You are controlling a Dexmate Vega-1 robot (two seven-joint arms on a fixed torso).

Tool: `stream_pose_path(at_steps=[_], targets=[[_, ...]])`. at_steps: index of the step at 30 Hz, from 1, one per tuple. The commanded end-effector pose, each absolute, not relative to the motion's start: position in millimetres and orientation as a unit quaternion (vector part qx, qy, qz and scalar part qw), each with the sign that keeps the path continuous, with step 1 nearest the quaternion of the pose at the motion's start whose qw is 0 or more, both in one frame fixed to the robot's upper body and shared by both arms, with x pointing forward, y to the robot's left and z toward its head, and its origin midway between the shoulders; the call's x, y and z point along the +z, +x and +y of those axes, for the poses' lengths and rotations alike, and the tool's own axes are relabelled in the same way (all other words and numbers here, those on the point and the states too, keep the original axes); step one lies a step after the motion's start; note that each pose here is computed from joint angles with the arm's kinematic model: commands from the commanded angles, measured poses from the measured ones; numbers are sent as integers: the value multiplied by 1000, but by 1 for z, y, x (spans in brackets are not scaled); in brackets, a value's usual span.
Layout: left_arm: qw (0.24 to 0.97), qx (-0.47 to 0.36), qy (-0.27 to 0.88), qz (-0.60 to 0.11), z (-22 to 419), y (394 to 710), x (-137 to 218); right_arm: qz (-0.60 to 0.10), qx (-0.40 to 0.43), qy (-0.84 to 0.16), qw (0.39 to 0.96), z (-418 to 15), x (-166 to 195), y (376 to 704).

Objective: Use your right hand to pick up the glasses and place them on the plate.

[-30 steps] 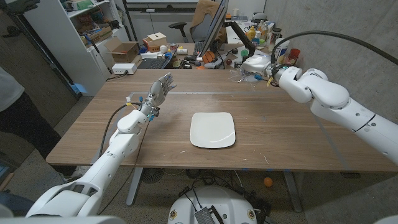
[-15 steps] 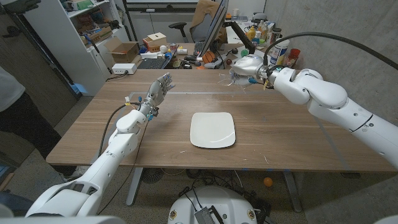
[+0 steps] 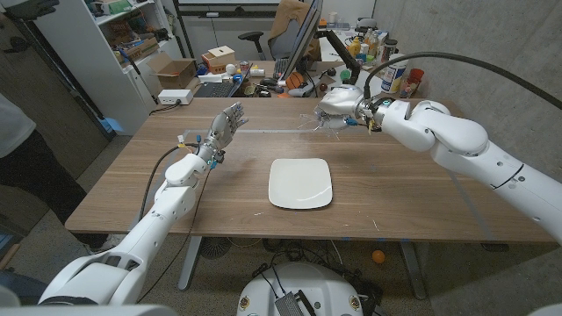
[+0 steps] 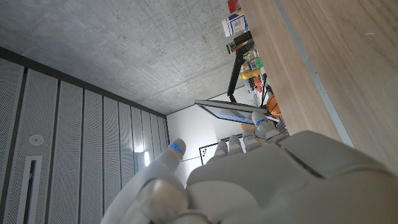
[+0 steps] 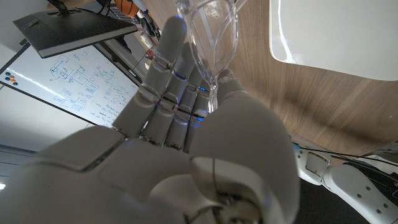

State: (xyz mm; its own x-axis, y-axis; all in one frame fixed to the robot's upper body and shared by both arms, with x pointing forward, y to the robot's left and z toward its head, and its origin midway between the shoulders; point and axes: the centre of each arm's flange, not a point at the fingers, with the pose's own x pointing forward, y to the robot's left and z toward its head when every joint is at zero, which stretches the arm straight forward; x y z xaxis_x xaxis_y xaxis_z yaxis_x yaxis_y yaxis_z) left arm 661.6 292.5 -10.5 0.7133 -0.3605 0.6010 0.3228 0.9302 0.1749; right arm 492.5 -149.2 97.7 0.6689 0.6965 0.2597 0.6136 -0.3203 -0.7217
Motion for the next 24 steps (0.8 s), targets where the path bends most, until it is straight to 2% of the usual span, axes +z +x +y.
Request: stream_pose_path(at_steps=[1, 24], targets=[[926, -188, 31, -325, 290, 664, -10, -404, 102, -807, 418, -135, 79, 496], [929, -186, 26, -319, 295, 666, -14, -372, 195, -799, 431, -111, 59, 519]])
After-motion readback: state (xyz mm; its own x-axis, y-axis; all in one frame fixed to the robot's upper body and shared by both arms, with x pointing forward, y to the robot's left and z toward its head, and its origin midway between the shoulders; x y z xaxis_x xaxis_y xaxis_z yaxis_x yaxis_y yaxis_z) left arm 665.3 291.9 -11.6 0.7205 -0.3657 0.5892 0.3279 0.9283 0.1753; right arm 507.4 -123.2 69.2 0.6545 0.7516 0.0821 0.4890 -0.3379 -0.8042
